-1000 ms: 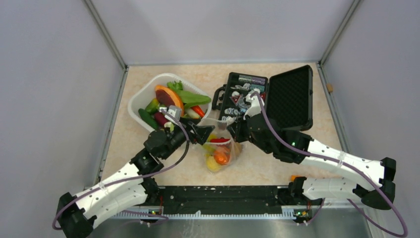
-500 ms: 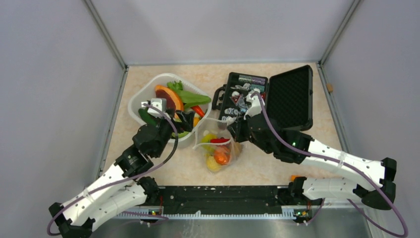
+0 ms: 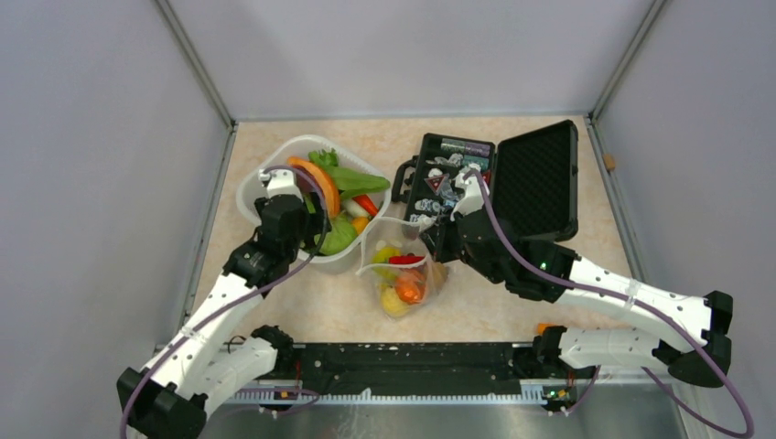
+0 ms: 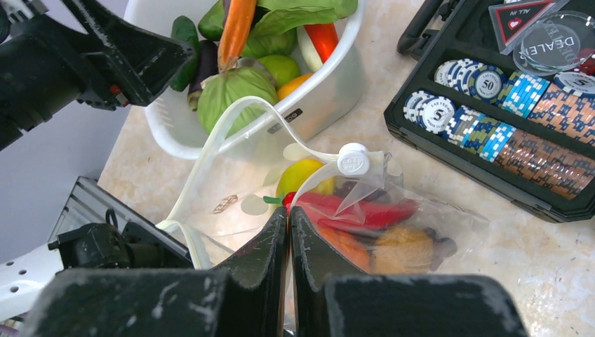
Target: Place the food in the zip-top bag and seal the zipper
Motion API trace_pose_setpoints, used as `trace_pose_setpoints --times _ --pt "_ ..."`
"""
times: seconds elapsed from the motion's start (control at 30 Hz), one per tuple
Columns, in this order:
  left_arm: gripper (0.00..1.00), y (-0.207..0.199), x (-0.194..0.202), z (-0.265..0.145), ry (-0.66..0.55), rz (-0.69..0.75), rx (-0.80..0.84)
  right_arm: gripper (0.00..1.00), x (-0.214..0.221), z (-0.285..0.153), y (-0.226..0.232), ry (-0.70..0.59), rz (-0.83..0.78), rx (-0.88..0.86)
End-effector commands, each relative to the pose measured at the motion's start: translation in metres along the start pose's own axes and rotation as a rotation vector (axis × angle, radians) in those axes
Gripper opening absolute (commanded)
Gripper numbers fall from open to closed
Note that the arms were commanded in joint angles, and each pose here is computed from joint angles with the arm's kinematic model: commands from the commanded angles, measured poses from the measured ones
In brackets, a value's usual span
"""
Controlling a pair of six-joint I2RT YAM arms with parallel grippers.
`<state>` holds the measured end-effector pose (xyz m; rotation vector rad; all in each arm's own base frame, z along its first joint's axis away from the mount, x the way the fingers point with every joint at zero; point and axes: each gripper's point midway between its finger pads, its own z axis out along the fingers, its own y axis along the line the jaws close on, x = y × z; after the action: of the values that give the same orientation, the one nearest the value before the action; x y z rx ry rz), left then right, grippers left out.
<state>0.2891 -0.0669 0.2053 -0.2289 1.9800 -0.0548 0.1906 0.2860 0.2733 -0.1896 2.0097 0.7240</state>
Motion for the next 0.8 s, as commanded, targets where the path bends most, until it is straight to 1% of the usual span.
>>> trace_pose_setpoints --times 0.0,0.1,0.23,0.3,0.4,0.5,0.53,0.57,0.63,0.77 --pt "0.92 -0.037 -0.01 0.005 0.075 0.022 0.166 0.05 -0.013 -0.002 0.004 -0.048 0.017 -0.014" --pt "0.97 -0.045 -0.011 0.017 0.109 0.02 0.158 0.05 -0.013 -0.001 0.003 -0.047 0.015 -0.012" --pt "0.97 -0.057 -0.023 0.036 0.075 -0.027 0.156 0.05 -0.013 0.0 0.005 -0.049 0.015 -0.017" --pt "0.97 -0.053 -0.025 0.049 0.086 -0.012 0.097 0.05 -0.013 0.0 0.004 -0.045 0.01 -0.012" --pt "0.98 -0.031 -0.012 0.075 0.129 0.086 -0.073 0.05 -0.012 0.001 0.002 -0.048 0.009 -0.005" --pt "0.98 0.014 -0.003 0.084 0.185 0.185 -0.364 0.05 -0.013 0.001 0.003 -0.048 0.007 -0.005" --pt "0.98 0.024 -0.004 0.083 0.195 0.202 -0.418 0.05 -0.013 0.0 0.002 -0.047 0.005 -0.002" --pt "0.97 0.033 -0.002 0.081 0.207 0.204 -0.451 0.05 -0.013 0.0 0.002 -0.047 0.004 -0.001" --pt "0.95 0.043 -0.002 0.075 0.205 0.169 -0.455 0.05 -0.013 -0.001 -0.001 -0.047 0.003 0.008" --pt "0.89 0.061 -0.021 0.056 0.128 0.071 -0.453 0.05 -0.014 -0.002 -0.002 -0.053 0.005 0.009"
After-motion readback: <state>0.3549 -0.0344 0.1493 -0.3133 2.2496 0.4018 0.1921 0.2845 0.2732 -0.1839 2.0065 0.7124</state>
